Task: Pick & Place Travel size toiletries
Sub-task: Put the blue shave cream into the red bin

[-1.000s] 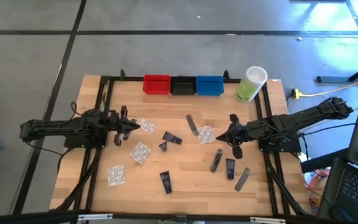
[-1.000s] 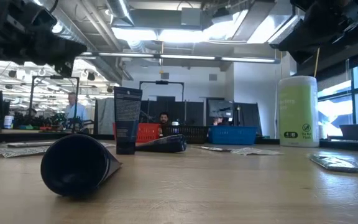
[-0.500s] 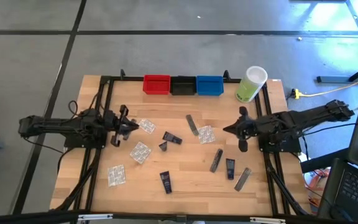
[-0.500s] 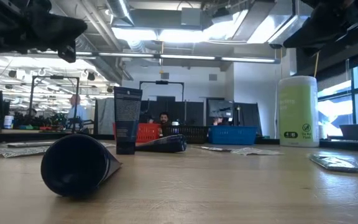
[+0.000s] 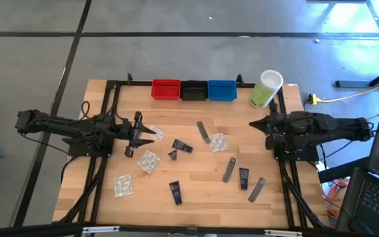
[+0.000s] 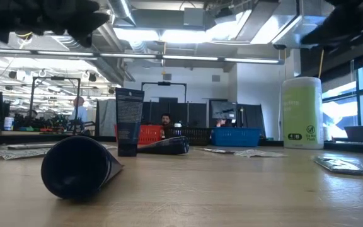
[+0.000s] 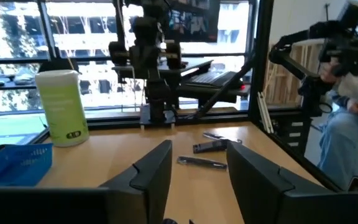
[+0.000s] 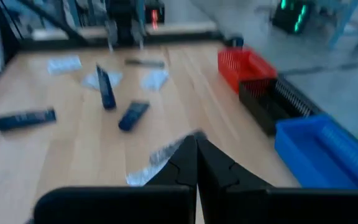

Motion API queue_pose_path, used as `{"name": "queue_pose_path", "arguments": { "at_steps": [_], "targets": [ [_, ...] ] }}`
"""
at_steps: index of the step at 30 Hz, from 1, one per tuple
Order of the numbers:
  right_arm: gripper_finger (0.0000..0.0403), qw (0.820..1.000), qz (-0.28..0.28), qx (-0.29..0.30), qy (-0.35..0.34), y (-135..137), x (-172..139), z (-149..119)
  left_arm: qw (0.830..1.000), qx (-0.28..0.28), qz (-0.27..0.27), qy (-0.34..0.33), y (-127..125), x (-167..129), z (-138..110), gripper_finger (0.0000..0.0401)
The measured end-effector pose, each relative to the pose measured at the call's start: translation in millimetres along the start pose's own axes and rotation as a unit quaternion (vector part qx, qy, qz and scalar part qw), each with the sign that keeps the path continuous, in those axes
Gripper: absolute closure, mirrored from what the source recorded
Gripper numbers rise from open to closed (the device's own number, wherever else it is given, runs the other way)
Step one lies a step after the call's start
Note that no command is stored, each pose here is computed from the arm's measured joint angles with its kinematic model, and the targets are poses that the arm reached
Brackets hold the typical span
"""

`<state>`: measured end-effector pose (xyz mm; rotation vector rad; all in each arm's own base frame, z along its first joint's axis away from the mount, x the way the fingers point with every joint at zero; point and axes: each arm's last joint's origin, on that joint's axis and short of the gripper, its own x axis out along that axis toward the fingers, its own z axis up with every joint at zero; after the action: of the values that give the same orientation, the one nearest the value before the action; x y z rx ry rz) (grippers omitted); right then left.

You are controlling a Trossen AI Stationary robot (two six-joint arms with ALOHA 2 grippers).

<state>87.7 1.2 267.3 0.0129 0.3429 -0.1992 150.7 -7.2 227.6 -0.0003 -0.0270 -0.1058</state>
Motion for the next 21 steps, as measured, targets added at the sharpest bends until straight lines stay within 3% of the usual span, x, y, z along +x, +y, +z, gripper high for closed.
{"name": "queue_pose_path", "arguments": {
  "at_steps": [7,11,14,21],
  "targets": [
    [0.0402,0.999,0.035,0.005,-0.042,-4.3,-19.0,3.1,0.998,-0.001,-0.009,0.056,-2.4,22.4,22.4,0.0258],
    [0.0398,0.998,0.012,0.009,-0.06,-7.4,-27.8,13.0,0.995,-0.002,-0.014,0.095,-4.6,36.3,32.5,0.0263],
    [0.038,0.997,-0.015,0.003,-0.072,-9.9,-32.4,18.3,0.99,-0.018,0.01,0.138,-4.6,43.9,35.7,0.0265],
    [0.034,0.997,-0.02,0.001,-0.074,-10.5,-34.0,20.1,0.975,-0.034,0.068,0.207,-4.9,64.1,38.1,0.0267]
  ]
}}
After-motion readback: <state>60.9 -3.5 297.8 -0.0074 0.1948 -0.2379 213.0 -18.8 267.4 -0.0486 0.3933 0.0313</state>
